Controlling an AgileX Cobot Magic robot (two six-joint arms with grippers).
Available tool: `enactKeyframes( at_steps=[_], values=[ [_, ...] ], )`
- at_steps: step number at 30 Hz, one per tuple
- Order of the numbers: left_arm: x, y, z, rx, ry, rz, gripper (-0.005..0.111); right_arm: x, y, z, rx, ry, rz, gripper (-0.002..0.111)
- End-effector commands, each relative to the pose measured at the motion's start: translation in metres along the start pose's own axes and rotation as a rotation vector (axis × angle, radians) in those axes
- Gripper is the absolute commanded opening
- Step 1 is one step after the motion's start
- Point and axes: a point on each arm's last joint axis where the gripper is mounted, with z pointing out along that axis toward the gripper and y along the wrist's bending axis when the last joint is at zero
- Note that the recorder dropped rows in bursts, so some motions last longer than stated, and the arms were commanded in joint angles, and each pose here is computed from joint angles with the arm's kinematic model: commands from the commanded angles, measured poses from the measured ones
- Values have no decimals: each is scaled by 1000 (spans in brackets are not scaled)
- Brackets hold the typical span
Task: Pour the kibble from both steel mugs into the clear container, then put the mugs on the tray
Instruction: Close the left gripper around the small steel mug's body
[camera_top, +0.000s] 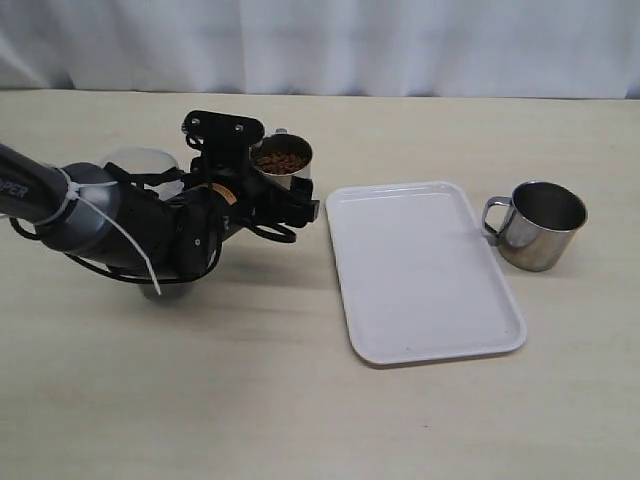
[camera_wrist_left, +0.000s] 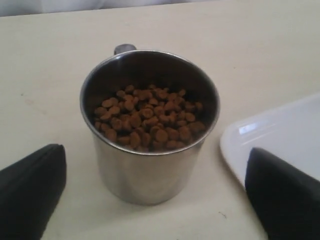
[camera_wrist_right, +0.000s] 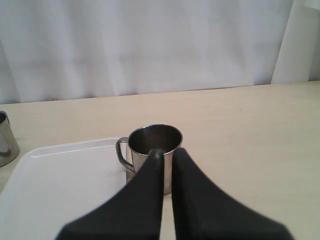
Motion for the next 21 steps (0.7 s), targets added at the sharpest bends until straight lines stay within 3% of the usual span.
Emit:
enactKeyframes(
  at_steps=[1, 11, 21],
  values=[
    [-1, -3, 8, 25, -17, 46, 86, 1, -1, 0, 9, 3, -7, 5],
    [8, -7, 33, 20, -21, 53, 86, 1, -1, 0, 9, 3, -7, 5],
    [13, 13, 45, -12, -41, 74, 86, 1, -1, 0, 9, 3, -7, 5]
  ],
)
